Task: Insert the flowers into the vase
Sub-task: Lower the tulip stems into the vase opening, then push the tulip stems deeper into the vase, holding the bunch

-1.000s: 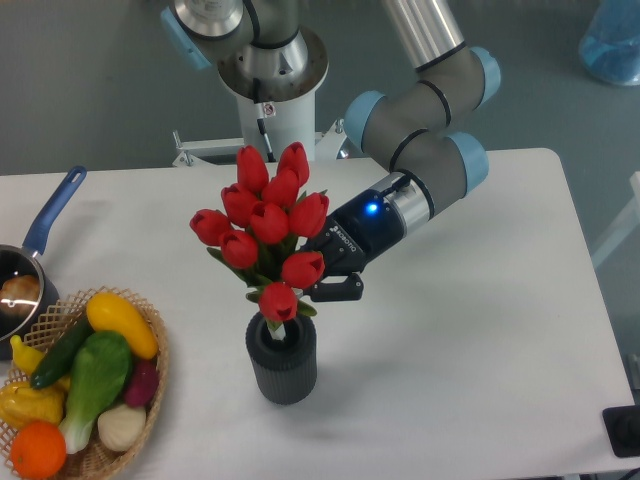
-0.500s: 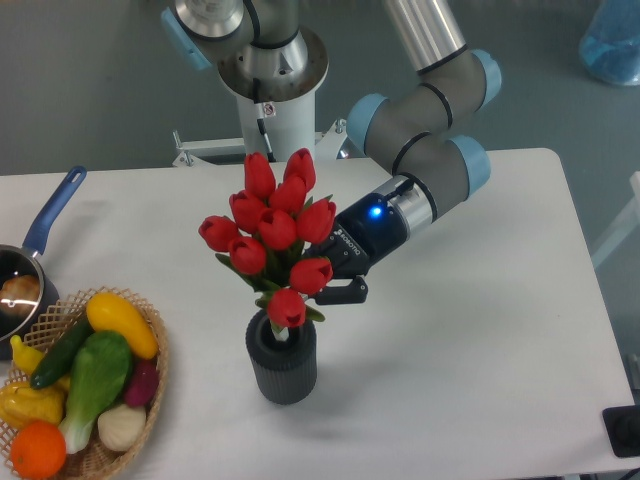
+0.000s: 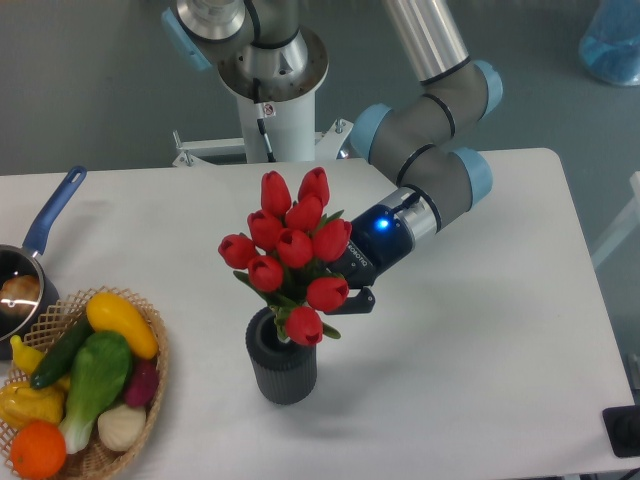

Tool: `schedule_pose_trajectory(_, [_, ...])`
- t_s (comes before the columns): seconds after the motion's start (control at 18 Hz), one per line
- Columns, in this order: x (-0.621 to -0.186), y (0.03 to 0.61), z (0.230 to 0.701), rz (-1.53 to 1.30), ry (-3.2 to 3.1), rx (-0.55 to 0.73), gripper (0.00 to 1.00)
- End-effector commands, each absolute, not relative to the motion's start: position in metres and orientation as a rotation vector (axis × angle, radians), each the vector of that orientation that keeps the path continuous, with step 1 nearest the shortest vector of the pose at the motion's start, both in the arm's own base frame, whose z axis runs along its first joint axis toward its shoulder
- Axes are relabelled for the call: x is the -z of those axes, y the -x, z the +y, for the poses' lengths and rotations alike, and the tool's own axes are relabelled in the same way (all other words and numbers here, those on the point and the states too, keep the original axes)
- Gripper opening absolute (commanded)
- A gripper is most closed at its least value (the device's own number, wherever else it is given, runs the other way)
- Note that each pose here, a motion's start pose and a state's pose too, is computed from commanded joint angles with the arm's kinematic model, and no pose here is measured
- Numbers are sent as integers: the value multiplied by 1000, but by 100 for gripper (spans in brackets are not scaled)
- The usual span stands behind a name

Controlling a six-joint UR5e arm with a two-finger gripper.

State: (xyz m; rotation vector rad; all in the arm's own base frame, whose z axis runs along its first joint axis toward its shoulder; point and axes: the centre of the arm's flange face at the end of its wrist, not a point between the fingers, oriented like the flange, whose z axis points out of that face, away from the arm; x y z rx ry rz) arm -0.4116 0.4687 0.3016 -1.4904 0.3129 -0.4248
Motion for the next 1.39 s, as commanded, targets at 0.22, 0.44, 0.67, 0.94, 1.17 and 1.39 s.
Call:
schedule_pose_trajectory(0.22, [-293,410,468,302,1492,435,17])
schedule_pose_trajectory(0.44, [-282,411,466,284,1493,447,17])
schedule_pose_trajectory(0.67, [-274,412,468,279,1477,452,17])
schedule_pose_trajectory(0.94, [-266,413,468,281,1476,448,17])
schedule_pose_trajectory(1.17, [-263,413,467,280,1475,446,17])
schedule_pose_trajectory(1.39, [-257,414,468,278,1475,447,17])
